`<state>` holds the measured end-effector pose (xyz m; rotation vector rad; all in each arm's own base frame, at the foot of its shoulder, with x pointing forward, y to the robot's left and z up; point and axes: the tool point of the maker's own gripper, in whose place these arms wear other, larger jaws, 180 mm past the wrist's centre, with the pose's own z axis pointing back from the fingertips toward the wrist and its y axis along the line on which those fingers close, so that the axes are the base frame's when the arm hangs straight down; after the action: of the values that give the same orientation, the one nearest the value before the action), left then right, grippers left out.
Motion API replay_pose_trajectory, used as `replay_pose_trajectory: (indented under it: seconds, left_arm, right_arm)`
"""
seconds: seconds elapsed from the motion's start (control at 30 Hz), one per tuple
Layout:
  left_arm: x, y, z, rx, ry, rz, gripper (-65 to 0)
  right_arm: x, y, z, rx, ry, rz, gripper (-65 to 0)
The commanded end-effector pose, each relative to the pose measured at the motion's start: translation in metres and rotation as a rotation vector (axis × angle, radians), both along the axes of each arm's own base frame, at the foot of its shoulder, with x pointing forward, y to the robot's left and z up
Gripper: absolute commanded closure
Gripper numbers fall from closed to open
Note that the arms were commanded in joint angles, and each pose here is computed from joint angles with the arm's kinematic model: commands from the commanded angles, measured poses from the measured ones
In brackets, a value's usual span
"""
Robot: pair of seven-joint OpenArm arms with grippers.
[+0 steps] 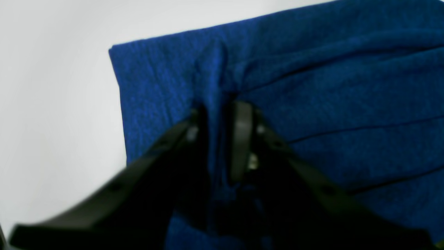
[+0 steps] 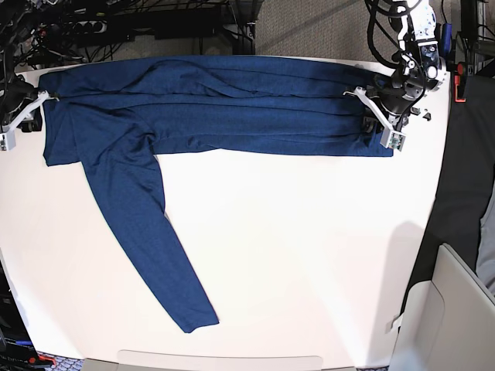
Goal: Fold the T-shirt properly
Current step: 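Release the hem and move the right gripper to the hanging sleeve, then grasp the hanging sleeve with the right gripper and lift it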
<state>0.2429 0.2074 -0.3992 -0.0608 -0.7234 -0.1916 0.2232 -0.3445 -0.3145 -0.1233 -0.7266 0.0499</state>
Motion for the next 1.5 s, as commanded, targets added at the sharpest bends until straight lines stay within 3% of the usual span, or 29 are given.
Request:
replay_pose_trajectory:
  seconds: [0.0, 0.2, 0.37, 0.77, 1.17, 1.37, 1.43, 1.47]
  left_arm:
    - [0.008, 0.003, 0.012, 0.008, -0.049, -0.002, -14.8]
    - [0.008, 0.015, 0.015, 0.016, -0.054, 0.034, -23.4]
    - [0.015, 0.015, 0.020, 0.015, -0.073, 0.035, -31.1]
    - [0.015, 0.016, 0.020, 0.012, -0.076, 0.037, -31.3]
    - [0.020, 0.013, 0.033, 0.019, -0.113, 0.027, -31.3]
    - [0.021, 0.012, 0.035, 0.020, -0.119, 0.025, -31.3]
    - [0.021, 0.012, 0.035, 0.020, -0.119, 0.025, -31.3]
    - [0.021, 0.012, 0.035, 0.020, -0.119, 0.025, -31.3]
  right_arm:
    - [0.008, -0.007, 0.018, -0.017, -0.067, -0.012, -13.6]
    - [0.053, 0.002, 0.043, 0.012, -0.196, -0.017, -22.2]
    - [0.110, 0.016, 0.034, -0.020, -0.153, 0.007, -28.4]
    - [0.237, 0.088, 0.009, 0.056, -0.220, 0.180, -29.8]
    - [0.278, 0.127, -0.036, 0.202, -0.243, 0.234, -29.8]
    - [0.272, 0.126, -0.059, 0.220, -0.191, 0.173, -29.4]
    - [0.265, 0.127, -0.070, 0.224, -0.132, 0.172, -25.2]
    - [0.260, 0.127, -0.075, 0.227, -0.098, 0.171, -20.0]
